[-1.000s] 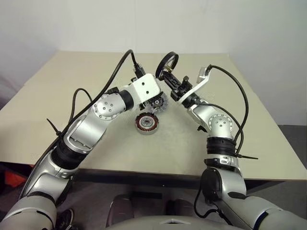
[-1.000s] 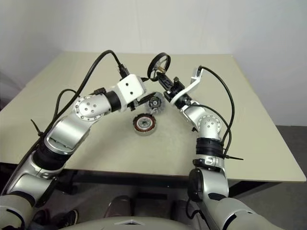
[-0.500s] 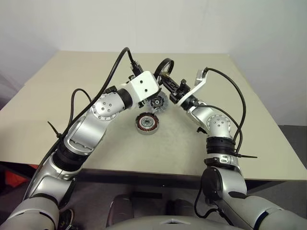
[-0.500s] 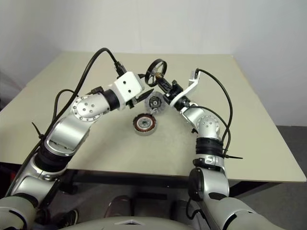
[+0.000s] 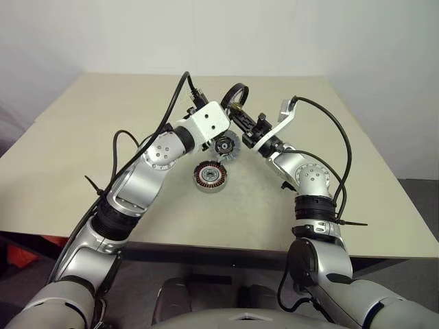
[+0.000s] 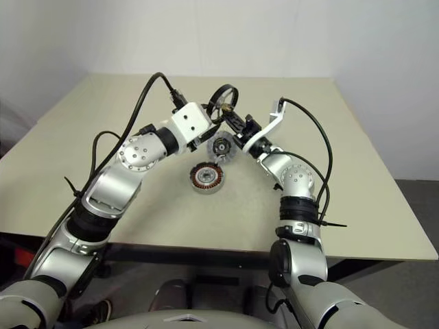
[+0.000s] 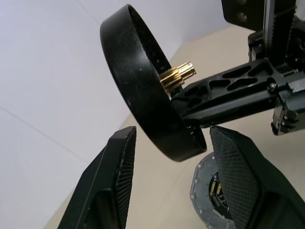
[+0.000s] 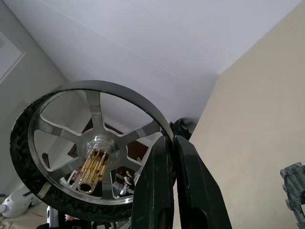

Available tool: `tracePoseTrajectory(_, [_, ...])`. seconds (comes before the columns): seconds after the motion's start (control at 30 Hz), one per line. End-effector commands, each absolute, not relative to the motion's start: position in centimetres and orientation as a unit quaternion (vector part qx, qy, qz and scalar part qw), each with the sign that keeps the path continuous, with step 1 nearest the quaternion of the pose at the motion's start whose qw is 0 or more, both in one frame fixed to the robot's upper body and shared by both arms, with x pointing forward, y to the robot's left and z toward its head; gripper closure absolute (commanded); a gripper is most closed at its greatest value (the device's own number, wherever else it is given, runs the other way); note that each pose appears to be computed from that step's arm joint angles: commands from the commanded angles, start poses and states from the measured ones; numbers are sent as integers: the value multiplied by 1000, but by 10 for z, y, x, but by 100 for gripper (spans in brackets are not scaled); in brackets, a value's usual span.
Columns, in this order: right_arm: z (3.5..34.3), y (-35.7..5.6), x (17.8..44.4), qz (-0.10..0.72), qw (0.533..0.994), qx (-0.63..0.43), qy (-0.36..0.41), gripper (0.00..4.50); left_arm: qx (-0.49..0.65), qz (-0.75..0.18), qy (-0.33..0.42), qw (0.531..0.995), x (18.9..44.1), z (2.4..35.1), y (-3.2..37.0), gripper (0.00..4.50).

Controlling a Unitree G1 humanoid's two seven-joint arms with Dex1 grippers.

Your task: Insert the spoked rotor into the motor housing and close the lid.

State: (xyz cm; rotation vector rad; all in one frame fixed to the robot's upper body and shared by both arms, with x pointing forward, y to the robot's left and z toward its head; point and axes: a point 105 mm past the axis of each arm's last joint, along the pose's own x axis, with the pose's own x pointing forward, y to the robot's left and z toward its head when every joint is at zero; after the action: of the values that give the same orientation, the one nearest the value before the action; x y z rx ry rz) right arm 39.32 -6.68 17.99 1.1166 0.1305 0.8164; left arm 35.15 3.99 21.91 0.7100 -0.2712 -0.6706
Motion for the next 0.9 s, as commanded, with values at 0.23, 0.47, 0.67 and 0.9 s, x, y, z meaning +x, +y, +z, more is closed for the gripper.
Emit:
tracePoseTrajectory(0.23, [201,-62,392,400,761,509,33,432,324,-310,-171,877,350,241,40,100])
tracePoseTrajectory(0.47, [201,-62,392,399,762,509,33,432,324,-304,-172,879,351,241,41,2])
tracePoseTrajectory(0.67, [202,-62,392,399,763,508,33,432,316,-310,-165,881,351,239,40,2])
tracePoseTrajectory(0.9, [201,-63,393,397,763,508,33,432,293,-331,-148,885,347,233,38,64])
